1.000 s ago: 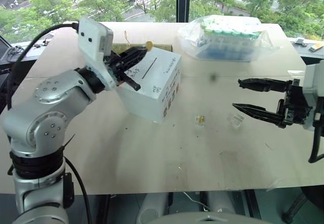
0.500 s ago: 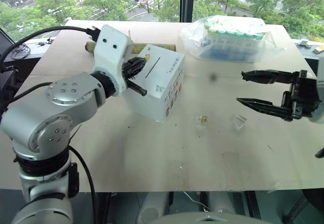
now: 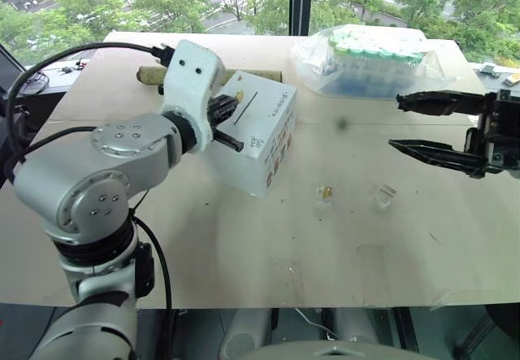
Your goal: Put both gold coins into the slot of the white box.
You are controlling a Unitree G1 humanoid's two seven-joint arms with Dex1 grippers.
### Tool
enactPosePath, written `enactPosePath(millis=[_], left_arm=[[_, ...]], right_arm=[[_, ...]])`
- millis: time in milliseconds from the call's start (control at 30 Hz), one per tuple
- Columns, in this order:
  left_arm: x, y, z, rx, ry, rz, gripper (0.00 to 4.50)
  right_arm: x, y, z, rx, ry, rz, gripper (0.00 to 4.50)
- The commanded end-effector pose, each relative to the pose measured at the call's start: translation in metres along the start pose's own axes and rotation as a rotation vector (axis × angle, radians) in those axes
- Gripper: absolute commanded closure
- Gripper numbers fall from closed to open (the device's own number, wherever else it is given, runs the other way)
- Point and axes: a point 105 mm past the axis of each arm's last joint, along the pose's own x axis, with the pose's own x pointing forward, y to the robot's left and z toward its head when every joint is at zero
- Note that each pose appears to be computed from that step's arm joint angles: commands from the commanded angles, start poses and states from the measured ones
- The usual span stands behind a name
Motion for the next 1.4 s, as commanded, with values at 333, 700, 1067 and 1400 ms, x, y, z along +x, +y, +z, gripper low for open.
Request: enactPosePath(millis=[333, 700, 1067, 1400], left_arm=[[-0.002, -0.001, 0.0, 0.007, 0.015, -0.009, 4.5], [0.0, 0.001, -0.004, -0.006, 0.033, -0.011, 4.5], [0.004, 0.0, -0.007, -0.048, 0.038, -0.02, 4.5], [0.006, 0.001, -0.007, -0.048, 0.045, -0.003, 4.5]], right_arm=[[-0.004, 0.003, 0.009, -0.048, -0.002, -0.003, 1.9], [-0.006, 0.003, 0.011, -0.054, -0.014, -0.014, 1.9], [-0.008, 0.001, 0.015, -0.058, -0.049, -0.032, 1.9], [-0.008, -0.001, 0.016, -0.06, -0.057, -0.043, 1.9]])
